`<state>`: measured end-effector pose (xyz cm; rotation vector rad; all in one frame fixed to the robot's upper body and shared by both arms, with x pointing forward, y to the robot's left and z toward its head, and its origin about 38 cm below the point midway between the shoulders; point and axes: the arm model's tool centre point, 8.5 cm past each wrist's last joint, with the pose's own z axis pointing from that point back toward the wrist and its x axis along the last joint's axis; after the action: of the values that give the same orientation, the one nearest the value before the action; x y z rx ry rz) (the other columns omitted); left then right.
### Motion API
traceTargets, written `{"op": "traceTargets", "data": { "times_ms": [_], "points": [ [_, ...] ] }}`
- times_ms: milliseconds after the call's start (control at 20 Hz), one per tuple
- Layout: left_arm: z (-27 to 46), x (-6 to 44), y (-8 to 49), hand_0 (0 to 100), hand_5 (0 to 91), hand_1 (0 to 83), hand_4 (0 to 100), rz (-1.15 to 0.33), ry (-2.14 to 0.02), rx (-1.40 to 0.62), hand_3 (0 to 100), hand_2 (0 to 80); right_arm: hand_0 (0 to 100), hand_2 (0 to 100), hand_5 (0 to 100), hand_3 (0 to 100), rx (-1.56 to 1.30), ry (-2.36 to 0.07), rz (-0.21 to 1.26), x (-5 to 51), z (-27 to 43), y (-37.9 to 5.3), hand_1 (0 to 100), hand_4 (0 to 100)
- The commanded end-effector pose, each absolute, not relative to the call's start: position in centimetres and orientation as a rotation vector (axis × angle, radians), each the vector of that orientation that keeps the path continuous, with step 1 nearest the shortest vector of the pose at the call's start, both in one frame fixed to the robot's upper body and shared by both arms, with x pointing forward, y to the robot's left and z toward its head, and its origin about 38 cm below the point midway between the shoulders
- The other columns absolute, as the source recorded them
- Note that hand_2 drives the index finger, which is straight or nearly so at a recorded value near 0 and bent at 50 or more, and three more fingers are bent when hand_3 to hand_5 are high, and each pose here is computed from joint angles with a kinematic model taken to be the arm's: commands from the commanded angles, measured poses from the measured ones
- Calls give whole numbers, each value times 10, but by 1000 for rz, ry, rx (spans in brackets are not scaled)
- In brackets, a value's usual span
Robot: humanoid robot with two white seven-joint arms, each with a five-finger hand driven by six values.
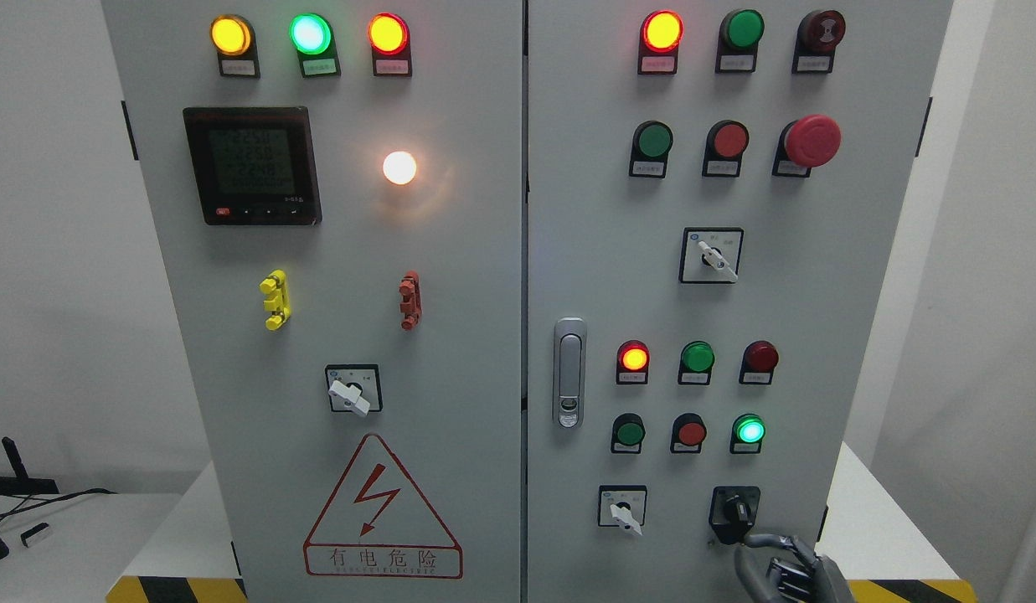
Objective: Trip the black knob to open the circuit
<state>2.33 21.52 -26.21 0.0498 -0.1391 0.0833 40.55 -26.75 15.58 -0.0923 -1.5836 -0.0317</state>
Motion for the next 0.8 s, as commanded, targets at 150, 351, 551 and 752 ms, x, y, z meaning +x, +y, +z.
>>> {"op": "traceTargets", "data": {
  "times_ms": [150,351,551,752],
  "points": [
    [-262,24,215,120,0,389,0,53,-141,49,0,0,433,442,970,1000,-92,-1578,-51,405,154,-269,750,1000],
    [-262,24,215,120,0,389,0,53,-141,48,0,0,436,440,967,1000,-105,-1575,-62,402,152,-276,751,1000],
    [-262,24,215,120,0,389,0,53,-141,48,0,0,437,440,965,1000,-117,-1557,-70,394,143,-285,751,1000],
    [-262,24,215,120,0,389,0,53,-141,49,0,0,438,454,964,1000,-138,-1546,-71,381,135,-294,751,1000]
  ]
}}
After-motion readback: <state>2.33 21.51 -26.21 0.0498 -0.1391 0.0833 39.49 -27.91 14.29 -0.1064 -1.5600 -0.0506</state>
